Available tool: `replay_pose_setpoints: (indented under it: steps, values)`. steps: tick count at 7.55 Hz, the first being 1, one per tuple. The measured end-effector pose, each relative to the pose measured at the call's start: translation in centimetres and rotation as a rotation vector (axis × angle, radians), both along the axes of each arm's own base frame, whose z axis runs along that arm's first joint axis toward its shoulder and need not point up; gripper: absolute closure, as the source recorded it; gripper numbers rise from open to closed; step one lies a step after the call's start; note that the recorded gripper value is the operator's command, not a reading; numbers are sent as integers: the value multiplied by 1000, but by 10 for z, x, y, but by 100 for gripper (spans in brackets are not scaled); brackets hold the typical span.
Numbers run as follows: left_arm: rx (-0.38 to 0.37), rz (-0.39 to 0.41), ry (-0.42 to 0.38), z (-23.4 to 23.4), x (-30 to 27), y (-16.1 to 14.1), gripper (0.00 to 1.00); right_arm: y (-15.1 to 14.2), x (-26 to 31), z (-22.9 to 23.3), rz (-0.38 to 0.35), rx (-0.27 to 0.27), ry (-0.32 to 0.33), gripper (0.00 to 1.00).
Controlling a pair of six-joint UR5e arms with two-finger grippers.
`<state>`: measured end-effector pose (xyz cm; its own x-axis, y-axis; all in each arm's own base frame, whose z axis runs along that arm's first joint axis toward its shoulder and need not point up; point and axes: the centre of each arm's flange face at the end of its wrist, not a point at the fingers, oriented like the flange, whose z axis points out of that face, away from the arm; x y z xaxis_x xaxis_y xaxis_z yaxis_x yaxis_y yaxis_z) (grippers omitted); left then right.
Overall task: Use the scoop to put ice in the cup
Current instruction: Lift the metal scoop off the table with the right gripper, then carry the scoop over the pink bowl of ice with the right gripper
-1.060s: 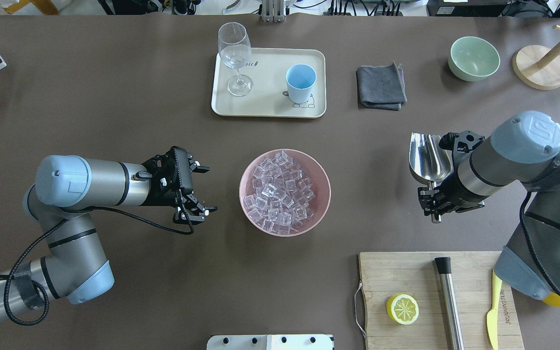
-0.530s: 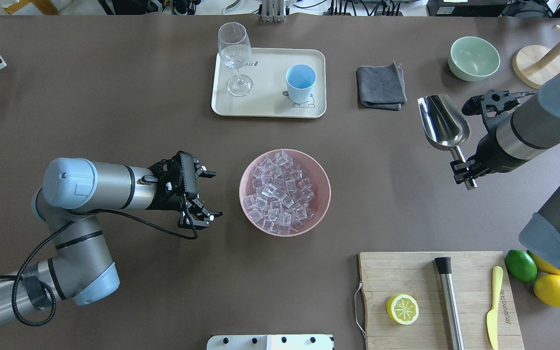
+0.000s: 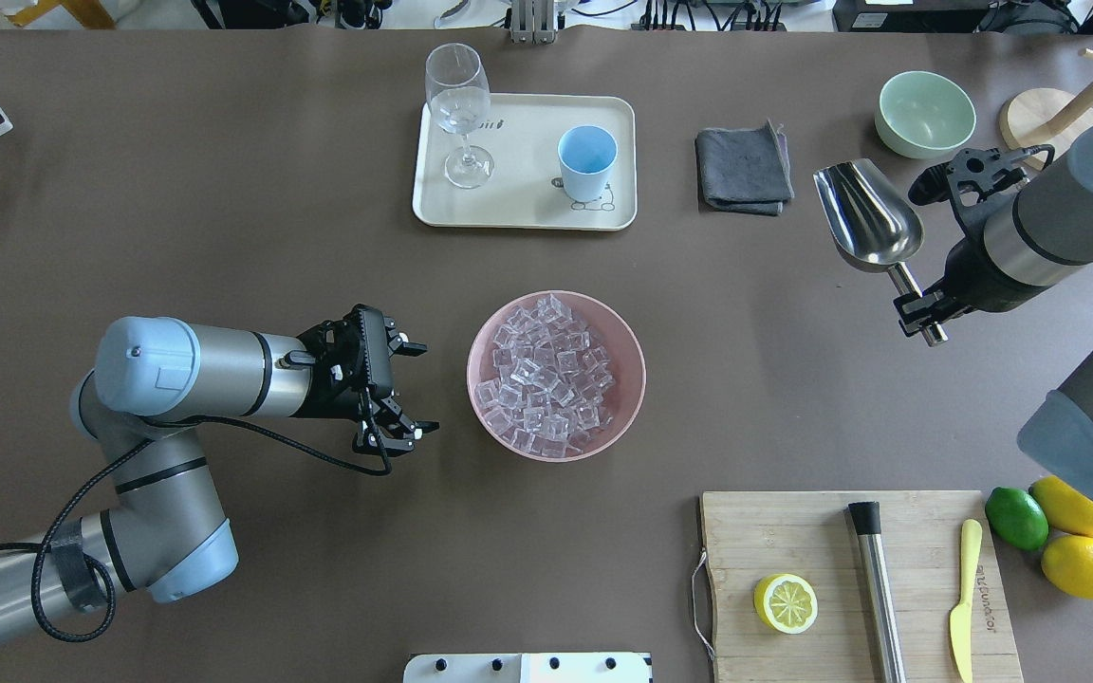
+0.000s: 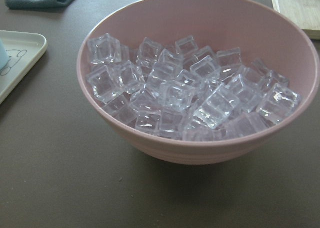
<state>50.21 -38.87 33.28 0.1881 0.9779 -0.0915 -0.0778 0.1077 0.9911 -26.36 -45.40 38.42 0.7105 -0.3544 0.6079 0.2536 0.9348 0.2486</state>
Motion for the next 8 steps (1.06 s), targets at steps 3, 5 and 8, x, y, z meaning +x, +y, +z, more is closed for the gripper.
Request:
replay_pose_setpoints:
  steps: [3, 5, 8]
  values:
    - [3, 1, 6, 6, 3, 1, 2, -6, -4, -13, -291, 142, 41, 100]
    - [5, 2, 8, 5, 4, 2, 2, -8, 0, -19, -378, 175, 48, 100]
    - [5, 7, 9, -4, 1, 3, 2, -3, 11, -53, -440, 253, 91, 100]
